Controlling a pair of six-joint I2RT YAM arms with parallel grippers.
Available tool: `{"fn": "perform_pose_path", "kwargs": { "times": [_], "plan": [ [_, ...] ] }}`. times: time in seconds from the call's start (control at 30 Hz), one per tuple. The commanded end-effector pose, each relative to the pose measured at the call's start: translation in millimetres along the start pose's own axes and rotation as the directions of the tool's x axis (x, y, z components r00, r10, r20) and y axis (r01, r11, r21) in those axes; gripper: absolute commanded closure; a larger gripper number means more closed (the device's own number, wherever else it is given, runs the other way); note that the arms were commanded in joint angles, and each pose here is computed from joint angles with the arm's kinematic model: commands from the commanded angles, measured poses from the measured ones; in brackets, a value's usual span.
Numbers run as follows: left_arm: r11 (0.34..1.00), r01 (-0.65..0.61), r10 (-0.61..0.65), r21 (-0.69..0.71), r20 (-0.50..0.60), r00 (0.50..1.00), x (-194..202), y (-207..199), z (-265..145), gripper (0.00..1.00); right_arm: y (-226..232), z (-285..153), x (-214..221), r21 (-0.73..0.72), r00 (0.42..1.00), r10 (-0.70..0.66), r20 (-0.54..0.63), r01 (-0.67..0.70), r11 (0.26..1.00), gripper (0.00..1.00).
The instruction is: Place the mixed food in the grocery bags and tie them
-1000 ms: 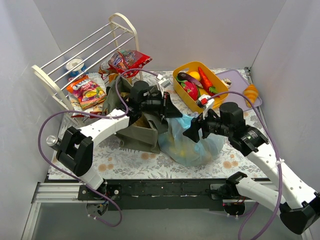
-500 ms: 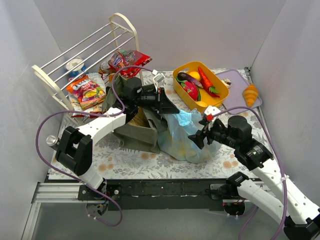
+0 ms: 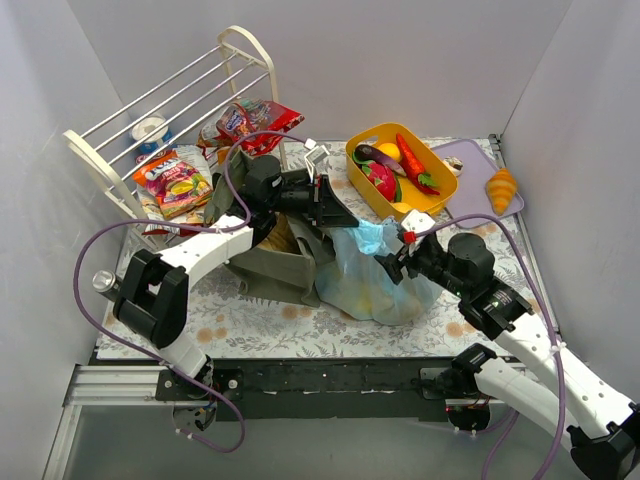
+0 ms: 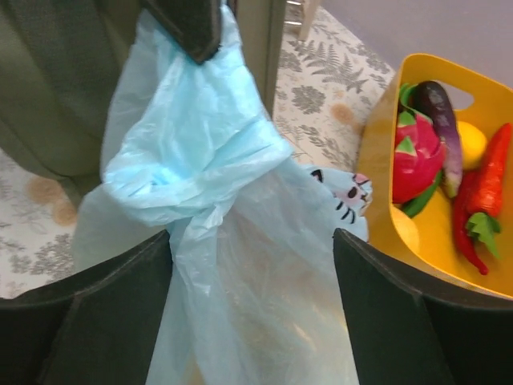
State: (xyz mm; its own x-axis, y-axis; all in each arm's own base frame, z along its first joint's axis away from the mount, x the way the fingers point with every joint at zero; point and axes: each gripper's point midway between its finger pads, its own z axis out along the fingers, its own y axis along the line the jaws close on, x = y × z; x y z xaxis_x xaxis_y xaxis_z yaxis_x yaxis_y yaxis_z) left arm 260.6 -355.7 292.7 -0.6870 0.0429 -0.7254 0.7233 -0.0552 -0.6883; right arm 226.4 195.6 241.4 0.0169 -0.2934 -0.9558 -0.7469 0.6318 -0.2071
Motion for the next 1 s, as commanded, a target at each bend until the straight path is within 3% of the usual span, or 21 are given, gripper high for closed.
{"fn": "perform_pose_path", "kwargs": {
  "times": [0.0,0.03,0.2,0.23,0.33,0.6,0.73,0.97],
  "plan": [
    [0.999,-0.019,0.02,0.044,-0.018,1.0,3,-6,-4,1.0,-30,1,-21,0.148,0.997,-0.048,0.056,0.039,0.988,0.24],
    [0.999,-0.017,0.018,0.045,-0.023,1.0,4,-5,-4,1.0,-30,0,-25,0.153,0.996,-0.052,0.068,0.041,0.987,0.34],
    [0.997,-0.003,0.007,0.073,-0.061,0.998,10,-3,-3,1.0,-38,-2,-32,0.19,0.993,-0.072,0.096,0.053,0.98,0.55],
    [0.997,0.003,0.002,0.077,-0.069,0.998,12,-3,-3,1.0,-39,-2,-32,0.198,0.993,-0.074,0.093,0.055,0.979,0.71],
    [0.996,0.008,-0.001,0.089,-0.085,0.996,15,-3,-3,1.0,-49,-1,-30,0.247,0.994,-0.08,0.075,0.059,0.967,0.96],
    [0.994,-0.011,0.029,0.105,-0.173,0.985,32,2,14,1.0,-73,4,-33,0.351,0.997,-0.064,0.047,0.043,0.935,0.99],
    [1.0,-0.022,0.025,0.015,-0.189,0.982,36,17,15,1.0,-73,1,-51,0.333,0.996,-0.043,0.079,0.015,0.943,0.99],
    [0.976,-0.164,0.141,-0.147,-0.155,0.978,18,34,12,1.0,-68,-9,-69,0.3,0.994,-0.006,0.11,-0.028,0.954,0.99]
  ]
}}
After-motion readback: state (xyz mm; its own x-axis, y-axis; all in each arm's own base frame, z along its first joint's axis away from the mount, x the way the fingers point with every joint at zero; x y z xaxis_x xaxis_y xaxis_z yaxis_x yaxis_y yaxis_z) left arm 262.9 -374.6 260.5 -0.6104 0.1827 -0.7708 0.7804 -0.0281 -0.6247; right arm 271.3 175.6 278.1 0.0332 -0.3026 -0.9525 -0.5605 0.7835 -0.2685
